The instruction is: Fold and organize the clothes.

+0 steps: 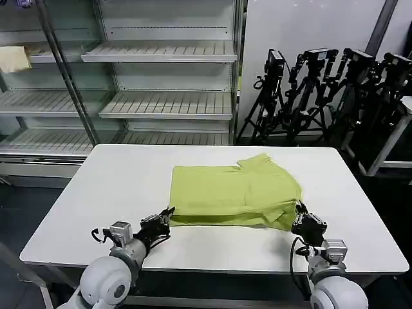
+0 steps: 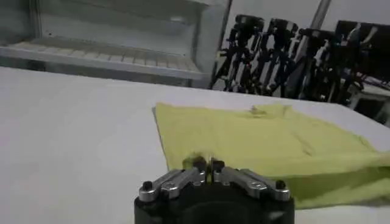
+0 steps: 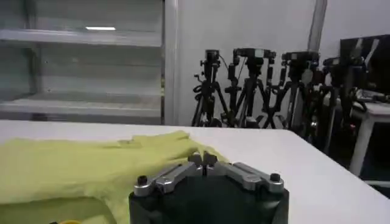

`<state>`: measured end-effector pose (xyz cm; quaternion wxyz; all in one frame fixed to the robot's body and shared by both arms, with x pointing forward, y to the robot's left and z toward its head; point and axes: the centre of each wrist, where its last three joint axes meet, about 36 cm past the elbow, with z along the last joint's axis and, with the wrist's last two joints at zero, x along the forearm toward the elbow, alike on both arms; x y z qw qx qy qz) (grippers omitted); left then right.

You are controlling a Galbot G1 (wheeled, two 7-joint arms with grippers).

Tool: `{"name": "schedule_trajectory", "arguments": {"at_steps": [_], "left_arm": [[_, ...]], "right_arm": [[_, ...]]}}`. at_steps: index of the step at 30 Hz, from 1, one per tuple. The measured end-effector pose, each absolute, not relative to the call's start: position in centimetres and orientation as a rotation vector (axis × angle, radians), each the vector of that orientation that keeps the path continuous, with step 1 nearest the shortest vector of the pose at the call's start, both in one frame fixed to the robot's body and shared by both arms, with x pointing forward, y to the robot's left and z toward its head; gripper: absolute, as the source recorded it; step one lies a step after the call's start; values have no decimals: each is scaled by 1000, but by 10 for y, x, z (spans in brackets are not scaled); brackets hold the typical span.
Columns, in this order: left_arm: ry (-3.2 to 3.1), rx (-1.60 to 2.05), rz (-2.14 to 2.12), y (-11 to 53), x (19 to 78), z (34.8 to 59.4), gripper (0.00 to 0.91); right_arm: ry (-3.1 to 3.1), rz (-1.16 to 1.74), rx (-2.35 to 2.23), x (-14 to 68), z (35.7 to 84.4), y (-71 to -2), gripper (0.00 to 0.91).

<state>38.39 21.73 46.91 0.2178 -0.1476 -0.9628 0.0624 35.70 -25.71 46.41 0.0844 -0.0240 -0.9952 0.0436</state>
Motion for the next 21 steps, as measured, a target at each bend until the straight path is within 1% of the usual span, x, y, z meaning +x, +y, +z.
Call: {"name": "schedule_trajectory", "arguments": {"at_steps": [8,12,17,18,19,20,21], "left_arm": [[-2665,-398,166,210,391,461,101],[-2667,-388,166,209,395,459,171],[-2668,-381,166,208,397,458,181],[-2669,-380,166,208,398,458,191],[-2670,-379,166,208,398,458,202],[-2670,-379,165,207,399,457,252],[-2671,-377,164,207,399,457,292]], "right_arm": [[-2948,157,-71,370,452,-257,0],[-2930,165,-58,372,444,-254,0],[-2918,169,-48,376,438,-250,0],[-2913,171,-48,377,437,-249,81],[-2908,173,-48,377,435,-248,242],[-2903,175,-48,378,434,-248,554],[-2900,177,-46,378,432,-247,725]]}}
